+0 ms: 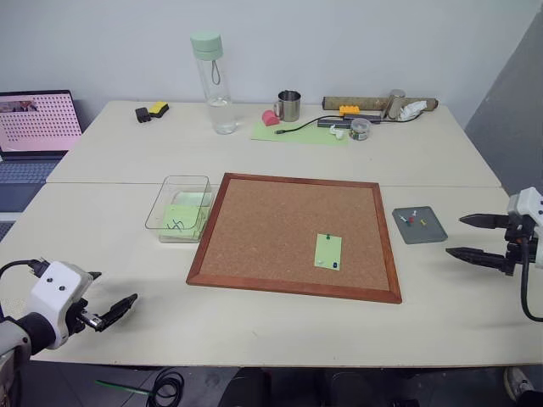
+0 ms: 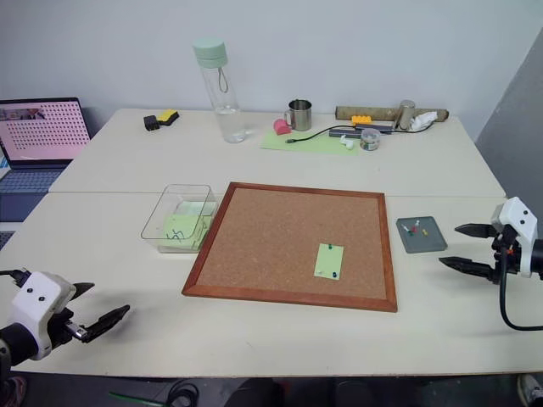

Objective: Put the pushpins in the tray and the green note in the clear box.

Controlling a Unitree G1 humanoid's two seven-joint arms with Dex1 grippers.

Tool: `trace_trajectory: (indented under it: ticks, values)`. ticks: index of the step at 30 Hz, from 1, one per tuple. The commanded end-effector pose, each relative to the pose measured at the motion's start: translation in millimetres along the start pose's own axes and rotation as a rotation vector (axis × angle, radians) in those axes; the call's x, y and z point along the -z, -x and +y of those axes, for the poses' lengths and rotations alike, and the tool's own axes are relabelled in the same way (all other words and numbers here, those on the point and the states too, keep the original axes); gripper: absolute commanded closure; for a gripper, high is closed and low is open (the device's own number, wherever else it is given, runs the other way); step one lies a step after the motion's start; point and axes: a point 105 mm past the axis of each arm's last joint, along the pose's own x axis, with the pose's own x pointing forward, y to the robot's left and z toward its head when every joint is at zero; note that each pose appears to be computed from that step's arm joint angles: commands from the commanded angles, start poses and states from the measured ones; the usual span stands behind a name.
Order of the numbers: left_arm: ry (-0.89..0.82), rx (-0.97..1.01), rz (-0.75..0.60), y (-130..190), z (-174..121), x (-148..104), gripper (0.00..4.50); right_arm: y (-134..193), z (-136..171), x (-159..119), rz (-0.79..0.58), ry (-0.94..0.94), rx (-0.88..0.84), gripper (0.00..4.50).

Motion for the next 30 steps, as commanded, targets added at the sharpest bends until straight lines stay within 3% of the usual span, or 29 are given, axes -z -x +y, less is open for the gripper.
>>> trace_trajectory:
  ticks: [1, 17, 28, 30]
  values:
    - [-0.021, -0.006, -0.022, 6.2, 0.6, -6.7, 0.02, 0.0, -2.0, -13.1, -0.027, 0.047, 0.004, 0.0]
    - [-0.01, -0.039, -0.011, 5.6, 7.6, -3.8, 0.02, -3.2, -3.7, -13.3, -0.029, 0.046, 0.002, 0.0]
    - [-0.02, 0.074, -0.102, -8.2, -9.0, -34.2, 0.02, -10.1, 4.0, -22.5, -0.07, 0.061, -0.007, 0.0]
    - [-0.046, 0.108, -0.145, -13.8, -13.0, -49.7, 0.36, -8.8, 6.0, -23.6, -0.072, 0.062, -0.007, 0.0]
